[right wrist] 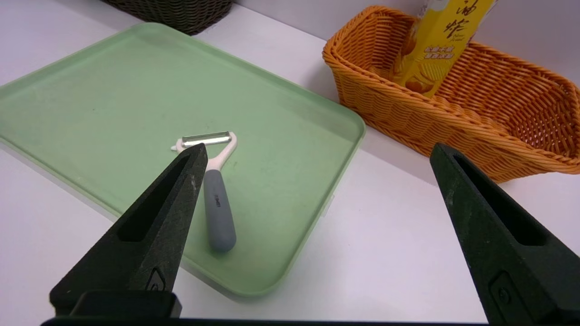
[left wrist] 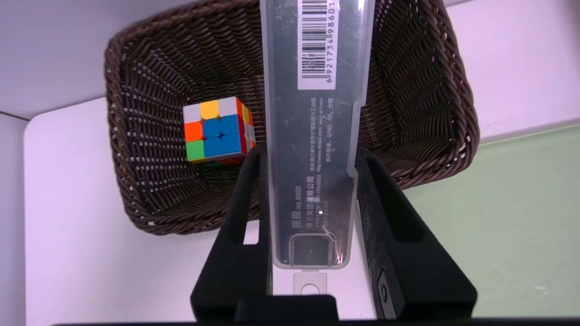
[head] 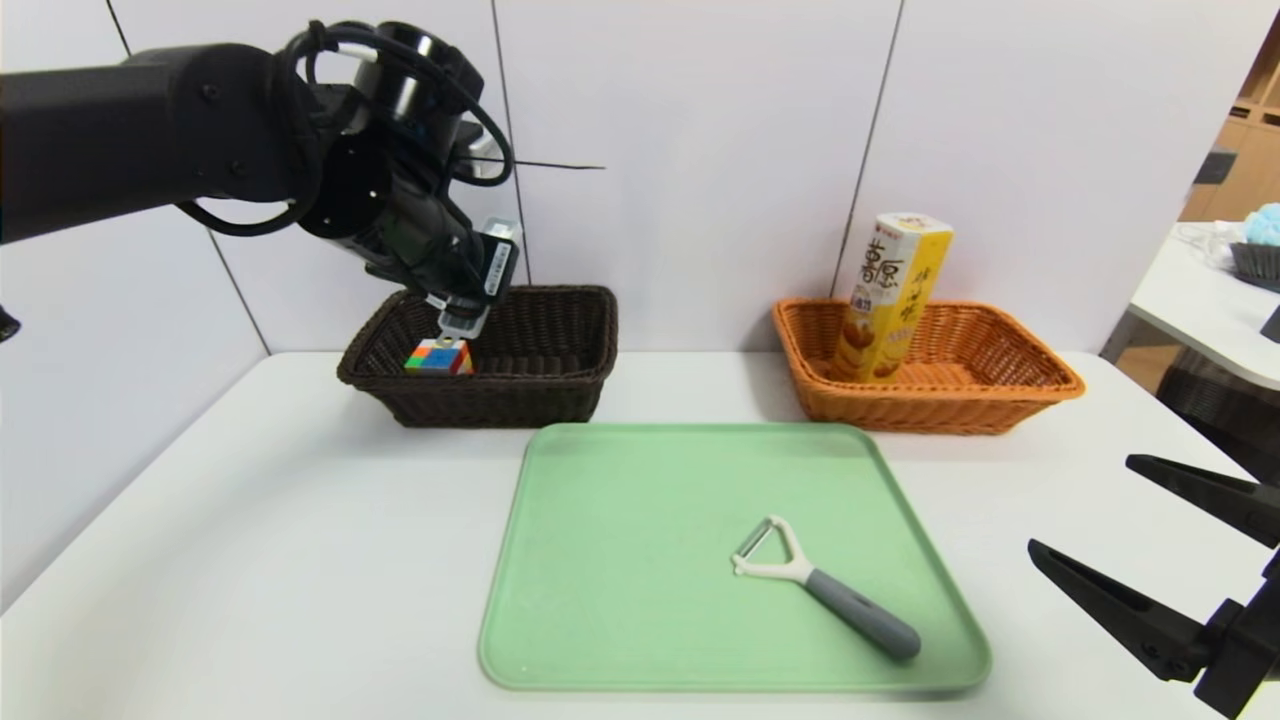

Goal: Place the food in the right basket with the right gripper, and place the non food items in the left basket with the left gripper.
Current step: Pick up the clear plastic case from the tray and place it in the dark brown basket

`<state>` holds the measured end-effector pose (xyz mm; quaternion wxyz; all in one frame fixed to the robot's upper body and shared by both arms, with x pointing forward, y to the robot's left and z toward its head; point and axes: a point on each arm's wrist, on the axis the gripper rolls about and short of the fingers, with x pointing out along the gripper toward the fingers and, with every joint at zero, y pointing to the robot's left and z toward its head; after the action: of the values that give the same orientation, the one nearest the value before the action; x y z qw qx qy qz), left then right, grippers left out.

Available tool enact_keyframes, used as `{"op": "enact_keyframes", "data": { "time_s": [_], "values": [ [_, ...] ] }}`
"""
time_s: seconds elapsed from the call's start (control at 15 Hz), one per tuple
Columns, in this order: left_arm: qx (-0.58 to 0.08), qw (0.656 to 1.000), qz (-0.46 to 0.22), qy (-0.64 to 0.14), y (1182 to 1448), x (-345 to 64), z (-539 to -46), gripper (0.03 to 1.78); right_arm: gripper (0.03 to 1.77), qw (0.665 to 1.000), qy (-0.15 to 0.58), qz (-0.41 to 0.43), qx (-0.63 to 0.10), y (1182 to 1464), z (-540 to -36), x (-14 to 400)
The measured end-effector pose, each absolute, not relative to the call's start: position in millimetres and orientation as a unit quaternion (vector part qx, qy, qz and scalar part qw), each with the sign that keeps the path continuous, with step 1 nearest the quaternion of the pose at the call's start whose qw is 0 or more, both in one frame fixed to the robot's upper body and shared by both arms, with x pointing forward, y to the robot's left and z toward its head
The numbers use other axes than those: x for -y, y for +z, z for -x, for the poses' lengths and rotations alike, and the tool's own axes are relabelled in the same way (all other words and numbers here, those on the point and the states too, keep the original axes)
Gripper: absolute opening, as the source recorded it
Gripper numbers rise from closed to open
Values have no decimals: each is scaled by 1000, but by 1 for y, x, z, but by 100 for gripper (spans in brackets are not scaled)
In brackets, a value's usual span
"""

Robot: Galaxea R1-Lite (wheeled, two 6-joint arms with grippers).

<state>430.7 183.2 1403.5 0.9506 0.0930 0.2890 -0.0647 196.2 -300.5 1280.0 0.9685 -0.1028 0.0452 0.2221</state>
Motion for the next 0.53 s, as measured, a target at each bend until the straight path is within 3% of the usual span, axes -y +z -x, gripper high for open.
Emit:
{"op": "enact_keyframes", "data": {
  "time_s": [0.53],
  "values": [
    [-308,938,-137,-79,1352,-181,-483,57,169,968,222,102,-47,1278,-195,301]
  ]
}}
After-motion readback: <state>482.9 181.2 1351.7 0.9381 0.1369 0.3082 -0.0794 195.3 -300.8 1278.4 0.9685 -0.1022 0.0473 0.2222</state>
